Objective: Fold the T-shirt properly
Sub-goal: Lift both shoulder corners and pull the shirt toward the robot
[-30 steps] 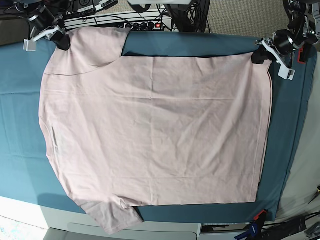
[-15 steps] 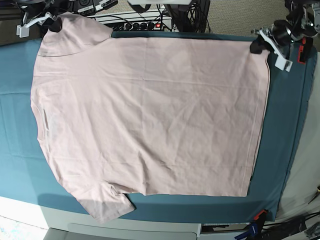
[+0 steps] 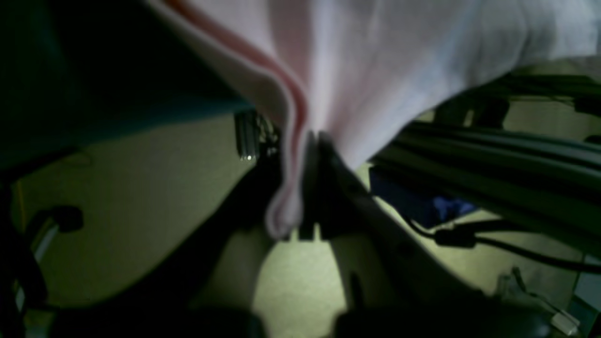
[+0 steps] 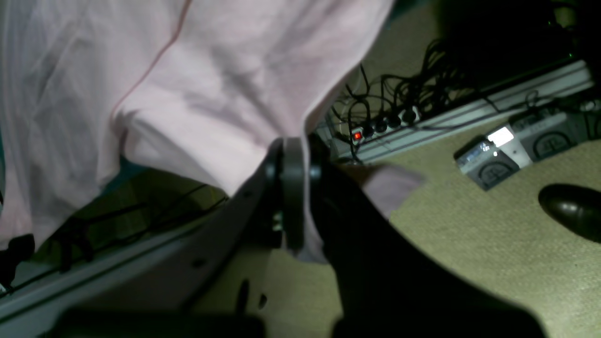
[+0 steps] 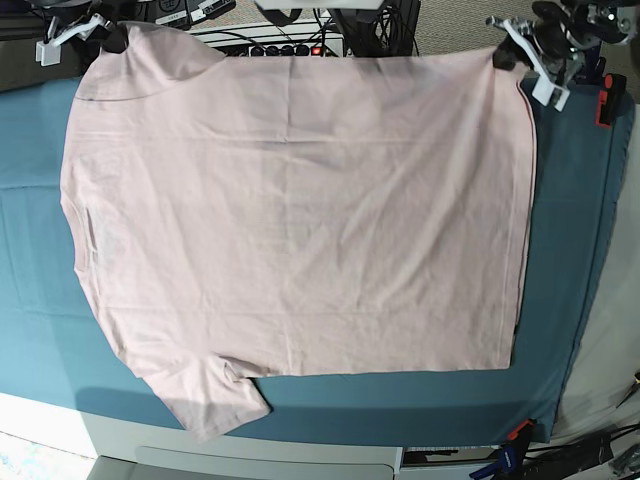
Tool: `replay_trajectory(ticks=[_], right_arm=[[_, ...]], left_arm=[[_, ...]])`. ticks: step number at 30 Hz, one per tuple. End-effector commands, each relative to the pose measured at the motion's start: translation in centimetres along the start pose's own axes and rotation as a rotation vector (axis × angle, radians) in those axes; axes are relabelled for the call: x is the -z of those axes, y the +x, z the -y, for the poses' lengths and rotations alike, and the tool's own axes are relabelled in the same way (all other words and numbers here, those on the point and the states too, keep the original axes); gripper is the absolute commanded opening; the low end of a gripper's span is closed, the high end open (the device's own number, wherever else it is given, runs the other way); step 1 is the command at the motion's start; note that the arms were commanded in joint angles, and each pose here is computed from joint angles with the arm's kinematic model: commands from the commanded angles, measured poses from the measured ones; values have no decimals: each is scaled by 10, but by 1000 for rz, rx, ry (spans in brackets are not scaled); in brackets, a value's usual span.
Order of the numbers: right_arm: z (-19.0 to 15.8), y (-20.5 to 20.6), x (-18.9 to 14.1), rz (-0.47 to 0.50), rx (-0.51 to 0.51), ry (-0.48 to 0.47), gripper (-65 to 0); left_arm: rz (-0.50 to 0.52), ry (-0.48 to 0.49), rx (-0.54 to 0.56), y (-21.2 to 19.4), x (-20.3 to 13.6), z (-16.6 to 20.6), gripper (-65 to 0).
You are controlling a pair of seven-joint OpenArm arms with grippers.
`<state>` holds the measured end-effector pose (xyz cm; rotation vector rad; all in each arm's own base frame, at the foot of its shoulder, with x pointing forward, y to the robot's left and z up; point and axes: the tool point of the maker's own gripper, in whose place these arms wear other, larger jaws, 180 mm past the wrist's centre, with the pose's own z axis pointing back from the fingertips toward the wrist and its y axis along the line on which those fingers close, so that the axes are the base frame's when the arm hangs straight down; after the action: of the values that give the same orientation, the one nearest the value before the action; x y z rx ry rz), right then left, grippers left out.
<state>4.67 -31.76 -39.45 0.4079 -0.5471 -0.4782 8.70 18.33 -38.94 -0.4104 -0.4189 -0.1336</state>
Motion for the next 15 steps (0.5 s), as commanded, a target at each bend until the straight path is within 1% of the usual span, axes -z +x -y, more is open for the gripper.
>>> replay_trajectory(ticks=[1,10,15], right_arm=[[3,6,-10,11,-19,-7,-650],[18,16,-39,61,15,-53,-650],[23,18,-46,71,15,-72,-650]], left_arm=[[-1,-2,13,0,-4,2,-650],[-20,-4,9,-6,-5,3,-650],[-28,-3,8,-8,-5,3,-650]])
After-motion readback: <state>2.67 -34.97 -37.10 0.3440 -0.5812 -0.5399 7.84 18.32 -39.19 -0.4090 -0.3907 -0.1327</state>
